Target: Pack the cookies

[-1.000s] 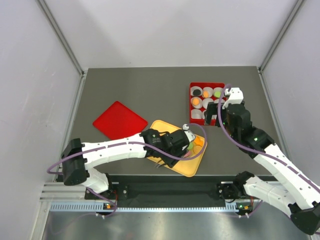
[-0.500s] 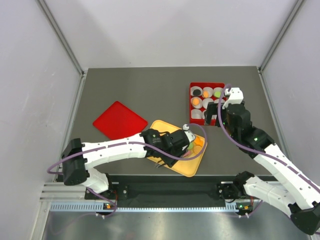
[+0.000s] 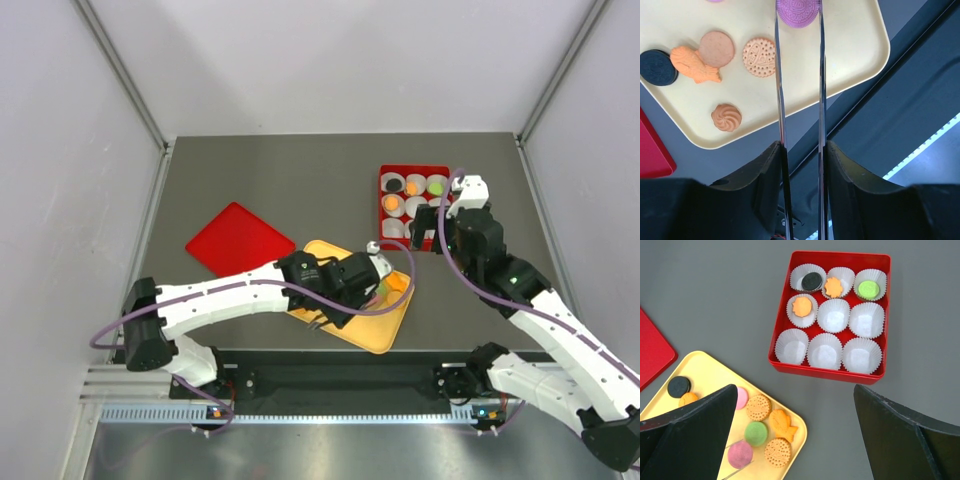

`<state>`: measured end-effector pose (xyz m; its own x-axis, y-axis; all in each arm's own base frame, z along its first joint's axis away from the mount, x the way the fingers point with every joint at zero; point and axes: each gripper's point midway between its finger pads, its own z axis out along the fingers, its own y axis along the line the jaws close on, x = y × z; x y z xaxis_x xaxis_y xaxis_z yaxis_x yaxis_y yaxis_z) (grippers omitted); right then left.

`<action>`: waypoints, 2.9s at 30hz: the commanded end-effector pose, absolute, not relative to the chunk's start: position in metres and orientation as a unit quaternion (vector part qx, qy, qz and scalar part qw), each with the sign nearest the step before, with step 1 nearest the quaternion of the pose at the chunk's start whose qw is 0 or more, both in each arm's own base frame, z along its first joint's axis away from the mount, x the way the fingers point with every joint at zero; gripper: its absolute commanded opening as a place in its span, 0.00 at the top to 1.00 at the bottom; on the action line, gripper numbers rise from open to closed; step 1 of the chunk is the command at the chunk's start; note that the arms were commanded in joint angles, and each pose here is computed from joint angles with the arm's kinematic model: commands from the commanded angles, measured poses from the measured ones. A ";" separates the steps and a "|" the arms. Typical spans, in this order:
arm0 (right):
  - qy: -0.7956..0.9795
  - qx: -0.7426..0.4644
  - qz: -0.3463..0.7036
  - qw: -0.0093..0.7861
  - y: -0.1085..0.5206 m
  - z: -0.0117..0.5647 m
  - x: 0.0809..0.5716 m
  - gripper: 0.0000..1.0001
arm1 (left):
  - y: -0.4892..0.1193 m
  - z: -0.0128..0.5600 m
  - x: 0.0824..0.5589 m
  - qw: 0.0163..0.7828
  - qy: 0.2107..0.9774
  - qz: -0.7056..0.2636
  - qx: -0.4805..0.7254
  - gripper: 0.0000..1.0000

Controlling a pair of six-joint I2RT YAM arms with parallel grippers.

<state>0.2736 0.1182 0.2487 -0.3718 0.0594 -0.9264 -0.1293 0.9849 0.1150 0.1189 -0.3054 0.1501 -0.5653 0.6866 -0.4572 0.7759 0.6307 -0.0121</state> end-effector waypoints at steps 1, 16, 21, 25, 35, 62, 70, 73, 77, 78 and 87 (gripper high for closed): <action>0.808 -0.014 0.100 0.581 0.120 0.266 0.274 0.00 | -0.309 0.190 0.126 0.256 0.867 -0.132 0.407 0.57; 0.784 0.007 0.097 0.613 0.107 0.299 0.269 0.00 | -0.380 0.256 0.260 0.413 0.834 -0.198 0.308 0.57; 0.777 0.018 0.094 0.623 0.100 0.311 0.266 0.00 | -0.417 0.250 0.312 0.435 0.827 -0.205 0.291 0.58; 0.774 0.027 0.084 0.627 0.091 0.317 0.261 0.00 | -0.435 0.236 0.337 0.433 0.829 -0.206 0.287 0.59; 0.769 0.035 0.076 0.634 0.079 0.324 0.251 0.00 | -0.449 0.193 0.371 0.410 0.842 -0.214 0.277 0.58; 0.777 0.027 0.076 0.624 0.084 0.321 0.254 0.00 | -0.430 0.231 0.366 0.430 0.832 -0.231 0.264 0.51; 0.785 0.025 0.084 0.614 0.094 0.307 0.262 0.00 | -0.353 0.254 0.315 0.413 0.857 -0.208 0.228 0.50; 0.790 0.018 0.086 0.606 0.100 0.297 0.267 0.00 | -0.325 0.249 0.286 0.388 0.869 -0.203 0.231 0.50; 0.797 0.011 0.087 0.598 0.107 0.285 0.273 0.00 | -0.289 0.226 0.245 0.329 0.894 -0.182 0.243 0.50; 0.799 0.009 0.087 0.595 0.109 0.282 0.275 0.00 | -0.278 0.220 0.234 0.318 0.898 -0.178 0.245 0.50; 0.811 -0.001 0.095 0.577 0.125 0.261 0.287 0.00 | -0.238 0.180 0.147 0.219 0.923 -0.162 0.271 0.48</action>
<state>0.2790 0.1157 0.2460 -0.3847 0.0593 -0.9211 -0.0923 0.9905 0.1023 0.1763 -0.2461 0.1785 -0.7400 0.4213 -0.5244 0.5688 0.8081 -0.1534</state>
